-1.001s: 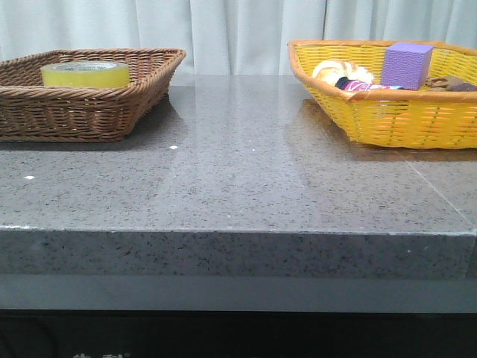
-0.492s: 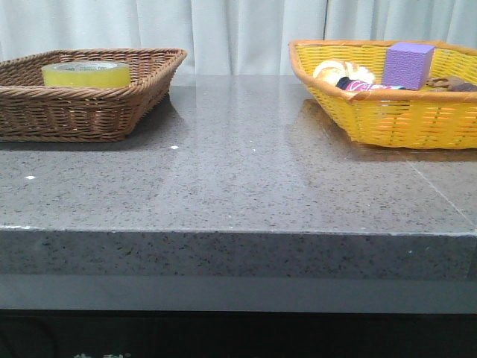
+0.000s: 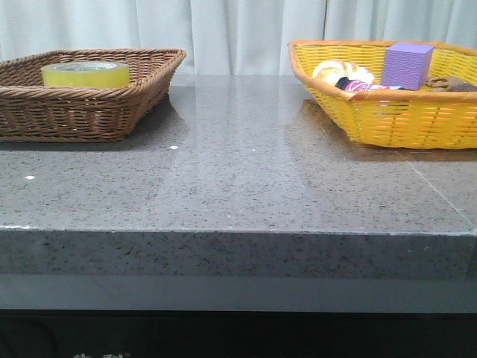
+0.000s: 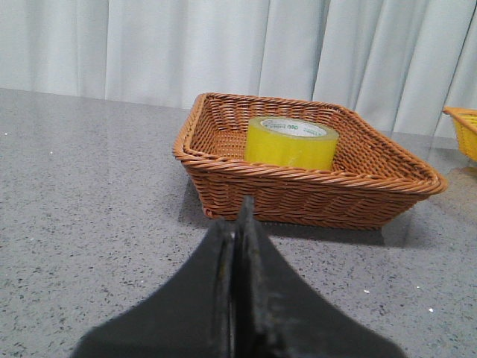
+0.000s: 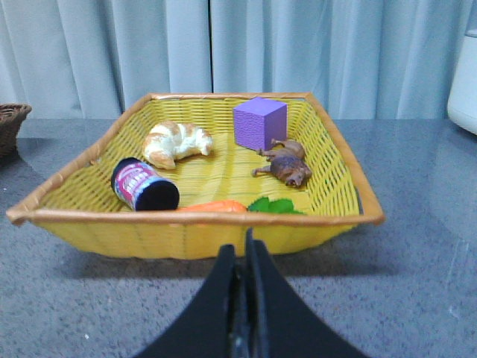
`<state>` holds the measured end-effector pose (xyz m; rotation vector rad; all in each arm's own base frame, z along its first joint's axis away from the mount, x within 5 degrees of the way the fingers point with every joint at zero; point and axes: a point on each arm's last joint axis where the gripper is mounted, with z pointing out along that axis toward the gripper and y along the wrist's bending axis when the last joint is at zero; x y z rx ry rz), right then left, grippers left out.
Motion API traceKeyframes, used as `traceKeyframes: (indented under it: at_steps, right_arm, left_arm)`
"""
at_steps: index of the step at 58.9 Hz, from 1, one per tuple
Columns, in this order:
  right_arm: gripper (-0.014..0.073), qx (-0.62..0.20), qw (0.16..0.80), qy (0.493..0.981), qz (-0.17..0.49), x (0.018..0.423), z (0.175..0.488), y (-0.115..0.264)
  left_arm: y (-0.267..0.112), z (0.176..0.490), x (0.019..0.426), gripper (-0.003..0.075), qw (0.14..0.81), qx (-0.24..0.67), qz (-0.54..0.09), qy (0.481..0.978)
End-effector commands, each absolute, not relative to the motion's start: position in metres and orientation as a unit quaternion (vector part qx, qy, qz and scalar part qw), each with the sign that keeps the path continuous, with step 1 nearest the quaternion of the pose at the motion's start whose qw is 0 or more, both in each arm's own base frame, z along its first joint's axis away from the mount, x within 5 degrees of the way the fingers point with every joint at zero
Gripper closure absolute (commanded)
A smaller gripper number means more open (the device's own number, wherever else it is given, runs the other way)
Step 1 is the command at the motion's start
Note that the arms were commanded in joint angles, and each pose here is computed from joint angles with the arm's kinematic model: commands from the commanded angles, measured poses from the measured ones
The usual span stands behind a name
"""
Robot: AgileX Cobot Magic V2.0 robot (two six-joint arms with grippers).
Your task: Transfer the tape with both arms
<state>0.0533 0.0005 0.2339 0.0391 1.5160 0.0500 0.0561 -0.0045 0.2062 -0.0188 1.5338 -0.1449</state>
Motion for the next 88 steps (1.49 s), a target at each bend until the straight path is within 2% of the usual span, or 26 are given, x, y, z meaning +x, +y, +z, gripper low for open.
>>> traceKeyframes:
  at_steps: [1, 7, 88]
  right_arm:
    - [0.0664, 0.020, 0.770, 0.637, 0.016, 0.052, 0.232, -0.001]
    - [0.0664, 0.020, 0.768, 0.640, 0.016, 0.052, 0.220, -0.001]
    - [0.0664, 0.012, 0.772, 0.636, -0.001, 0.052, 0.221, -0.001]
  left_arm:
    - [-0.004, 0.202, 0.056, 0.0740, 0.738, -0.013, -0.070, 0.671]
    - [-0.004, 0.202, 0.056, 0.0740, 0.738, -0.013, -0.070, 0.671]
    - [-0.004, 0.202, 0.056, 0.0740, 0.738, -0.013, -0.070, 0.671]
